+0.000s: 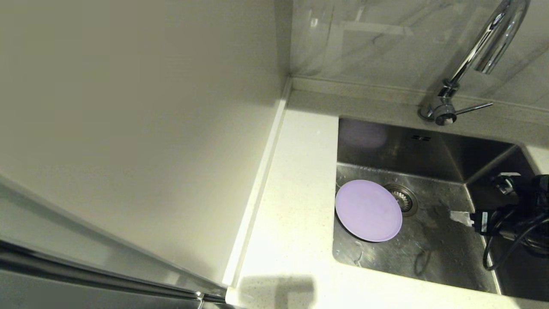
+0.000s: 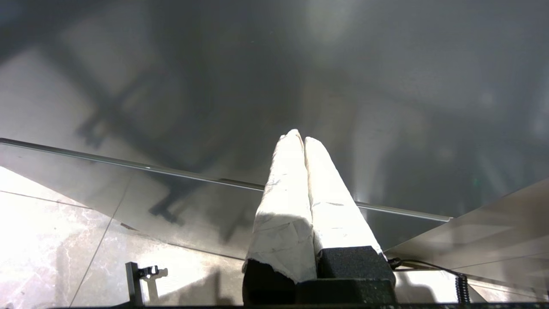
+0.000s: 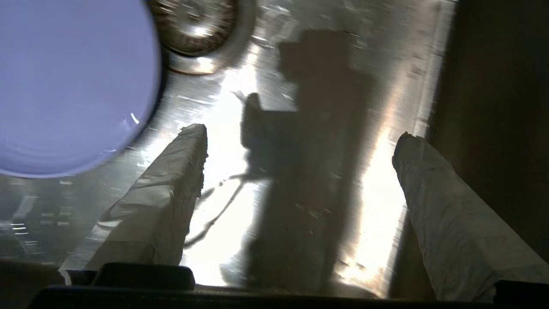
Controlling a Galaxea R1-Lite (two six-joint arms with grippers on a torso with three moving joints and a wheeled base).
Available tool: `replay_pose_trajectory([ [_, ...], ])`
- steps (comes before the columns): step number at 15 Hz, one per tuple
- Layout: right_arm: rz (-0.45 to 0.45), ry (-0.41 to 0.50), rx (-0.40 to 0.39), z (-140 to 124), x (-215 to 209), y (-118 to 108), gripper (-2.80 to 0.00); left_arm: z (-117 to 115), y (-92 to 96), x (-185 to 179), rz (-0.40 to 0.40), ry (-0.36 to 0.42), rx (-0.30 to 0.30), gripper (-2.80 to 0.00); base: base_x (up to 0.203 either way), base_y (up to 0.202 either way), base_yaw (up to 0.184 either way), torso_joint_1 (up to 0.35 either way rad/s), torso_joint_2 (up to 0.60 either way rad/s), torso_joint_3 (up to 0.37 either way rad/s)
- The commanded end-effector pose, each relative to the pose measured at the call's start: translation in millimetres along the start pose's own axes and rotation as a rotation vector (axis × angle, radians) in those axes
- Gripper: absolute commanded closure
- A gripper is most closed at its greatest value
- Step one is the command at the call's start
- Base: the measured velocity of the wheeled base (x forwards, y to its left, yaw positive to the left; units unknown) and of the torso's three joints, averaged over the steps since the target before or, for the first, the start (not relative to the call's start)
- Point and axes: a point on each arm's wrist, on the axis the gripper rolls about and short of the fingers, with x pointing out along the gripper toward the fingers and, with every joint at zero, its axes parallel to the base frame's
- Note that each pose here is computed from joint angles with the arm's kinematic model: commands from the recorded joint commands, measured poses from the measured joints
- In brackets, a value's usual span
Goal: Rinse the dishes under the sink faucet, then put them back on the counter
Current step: Put a plate back to the table from the sink
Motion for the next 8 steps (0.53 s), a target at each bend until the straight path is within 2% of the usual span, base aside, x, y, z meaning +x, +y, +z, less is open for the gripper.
replay_pose_trajectory([
  [1, 0.087, 0.003, 0.031, 1, 16, 3, -2.80, 0, 0.0, 0, 0.000, 0.001, -0.001, 0.00, 0.000, 0.000, 0.000, 0.000, 0.00, 0.000],
  [4, 0.208, -0.001, 0.071, 4, 29, 9, -2.80, 0, 0.0, 0, 0.000, 0.001, -0.001, 0.00, 0.000, 0.000, 0.000, 0.000, 0.00, 0.000],
  [8, 0.374, 0.027, 0.083, -4, 37, 16, -2.80, -1, 0.0, 0, 0.000, 0.003, -0.001, 0.00, 0.000, 0.000, 0.000, 0.000, 0.00, 0.000],
])
